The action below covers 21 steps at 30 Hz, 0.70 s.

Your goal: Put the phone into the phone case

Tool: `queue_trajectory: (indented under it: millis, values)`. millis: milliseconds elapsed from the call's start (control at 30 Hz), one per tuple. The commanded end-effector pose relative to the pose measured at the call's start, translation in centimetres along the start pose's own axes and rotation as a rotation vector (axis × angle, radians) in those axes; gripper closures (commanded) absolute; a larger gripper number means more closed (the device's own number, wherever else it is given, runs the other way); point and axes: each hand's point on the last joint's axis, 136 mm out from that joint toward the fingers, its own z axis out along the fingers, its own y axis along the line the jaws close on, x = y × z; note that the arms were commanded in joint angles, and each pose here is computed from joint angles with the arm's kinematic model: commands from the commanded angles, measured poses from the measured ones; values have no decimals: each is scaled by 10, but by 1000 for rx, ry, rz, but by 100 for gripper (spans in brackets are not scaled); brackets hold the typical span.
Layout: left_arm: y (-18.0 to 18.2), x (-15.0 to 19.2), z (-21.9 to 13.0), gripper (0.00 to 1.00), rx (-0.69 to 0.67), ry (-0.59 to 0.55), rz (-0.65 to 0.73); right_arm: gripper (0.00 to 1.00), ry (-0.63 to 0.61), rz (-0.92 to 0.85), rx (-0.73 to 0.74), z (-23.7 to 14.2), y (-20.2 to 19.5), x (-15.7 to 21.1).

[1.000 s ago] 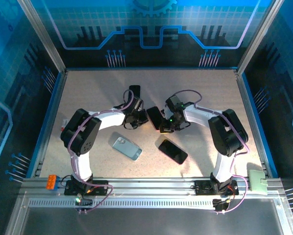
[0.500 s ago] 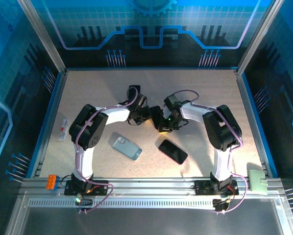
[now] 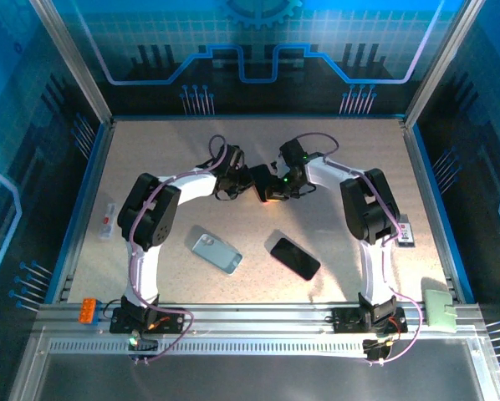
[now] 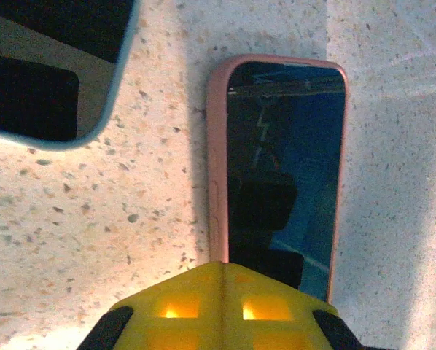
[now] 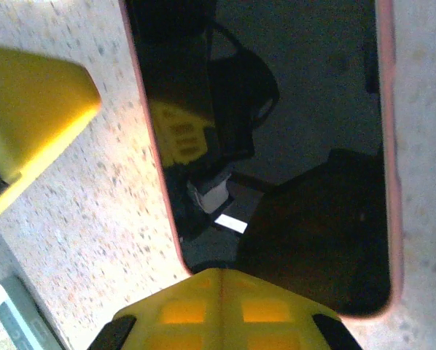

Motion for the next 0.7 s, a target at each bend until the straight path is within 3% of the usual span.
queue_trajectory:
  millis: [0, 333, 667]
  values:
    - [-8, -8, -13, 94, 30, -16, 5, 100, 13, 17, -12, 8, -3, -7]
    - [1, -11, -56, 94, 60, -65, -27, 100, 23, 37, 0, 24, -11, -10]
    - [13, -3, -87, 94, 44, -83, -30, 100, -25, 72, -23, 40, -6, -40]
